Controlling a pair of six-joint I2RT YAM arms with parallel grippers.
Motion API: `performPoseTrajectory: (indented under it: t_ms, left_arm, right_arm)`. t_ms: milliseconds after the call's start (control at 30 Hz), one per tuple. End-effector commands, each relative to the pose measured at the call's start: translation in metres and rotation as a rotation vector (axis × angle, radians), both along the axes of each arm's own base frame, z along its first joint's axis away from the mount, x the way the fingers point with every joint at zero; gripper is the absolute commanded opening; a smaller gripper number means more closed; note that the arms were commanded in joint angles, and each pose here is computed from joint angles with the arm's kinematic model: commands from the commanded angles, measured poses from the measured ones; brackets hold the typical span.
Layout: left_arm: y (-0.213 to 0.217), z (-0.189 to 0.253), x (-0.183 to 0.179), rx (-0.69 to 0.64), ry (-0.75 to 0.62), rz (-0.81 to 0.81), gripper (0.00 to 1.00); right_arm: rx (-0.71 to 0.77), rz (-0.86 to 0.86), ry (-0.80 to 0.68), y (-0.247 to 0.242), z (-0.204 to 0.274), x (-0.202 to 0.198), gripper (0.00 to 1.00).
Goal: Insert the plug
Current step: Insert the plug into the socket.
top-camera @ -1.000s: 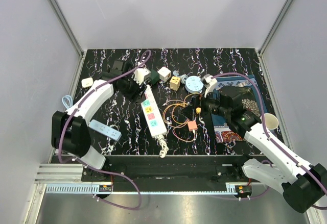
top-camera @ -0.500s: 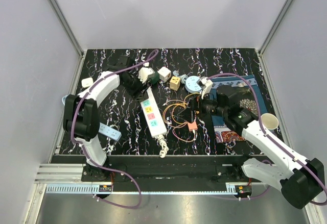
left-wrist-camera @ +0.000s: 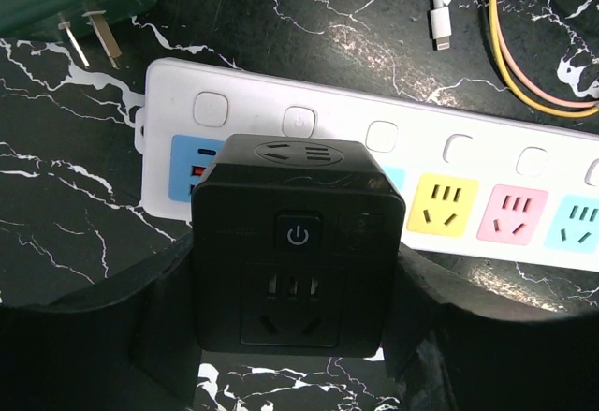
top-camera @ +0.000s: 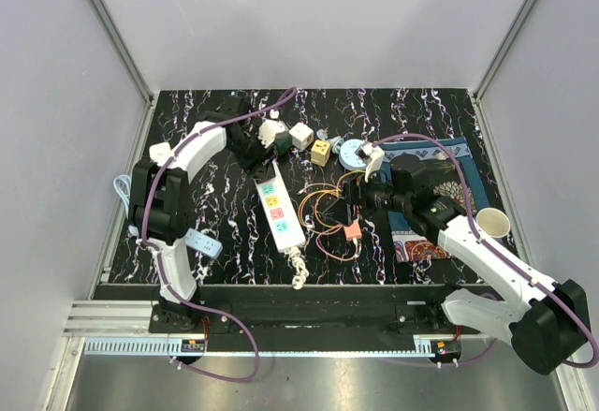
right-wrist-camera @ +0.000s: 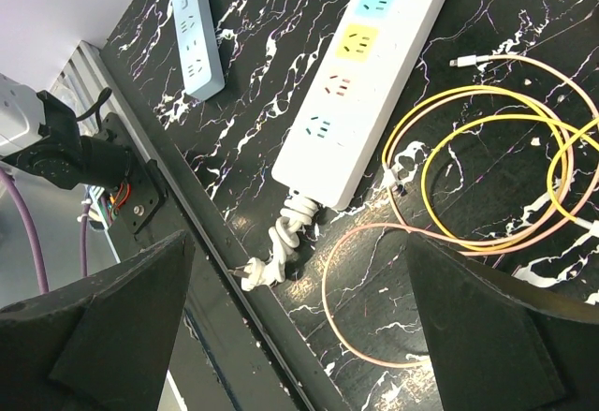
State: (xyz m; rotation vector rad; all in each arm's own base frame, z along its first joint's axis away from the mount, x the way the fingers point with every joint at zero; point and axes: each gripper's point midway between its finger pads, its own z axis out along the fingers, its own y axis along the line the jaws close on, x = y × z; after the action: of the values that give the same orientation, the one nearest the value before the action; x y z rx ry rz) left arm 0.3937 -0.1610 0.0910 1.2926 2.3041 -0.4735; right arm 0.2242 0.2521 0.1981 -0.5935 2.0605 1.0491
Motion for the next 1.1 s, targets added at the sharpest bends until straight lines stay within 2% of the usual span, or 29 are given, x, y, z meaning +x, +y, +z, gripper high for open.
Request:
performPoseTrajectory:
  t_ms: [0, 333, 567, 733, 1067]
  left_arm:
    - [-0.006, 0.013, 0.012, -0.019, -0.050, -0.042, 0.00]
    - [0.001, 0.001, 0.014, 0.027, -0.031, -0.036, 0.00]
    - [-0.007, 0.004, 0.006, -0.015, -0.005, -0.067, 0.00]
    - [-0.001, -0.004, 0.007, 0.026, 0.006, -0.065, 0.00]
    - [-0.007, 0.021, 0.009, -0.015, -0.050, -0.085, 0.00]
  right_arm:
    - [0.029, 0.021, -0.061, 0.005, 0.023, 0.005, 1.00]
    - [0.023, 0.022, -0.061, 0.006, 0.021, 0.006, 1.00]
    - [0.021, 0.030, -0.057, 0.007, 0.019, 0.006, 1.00]
    - [0.024, 0.035, -0.060, 0.007, 0.021, 0.006, 1.00]
    - [0.026, 0.042, -0.059, 0.008, 0.021, 0.005, 1.00]
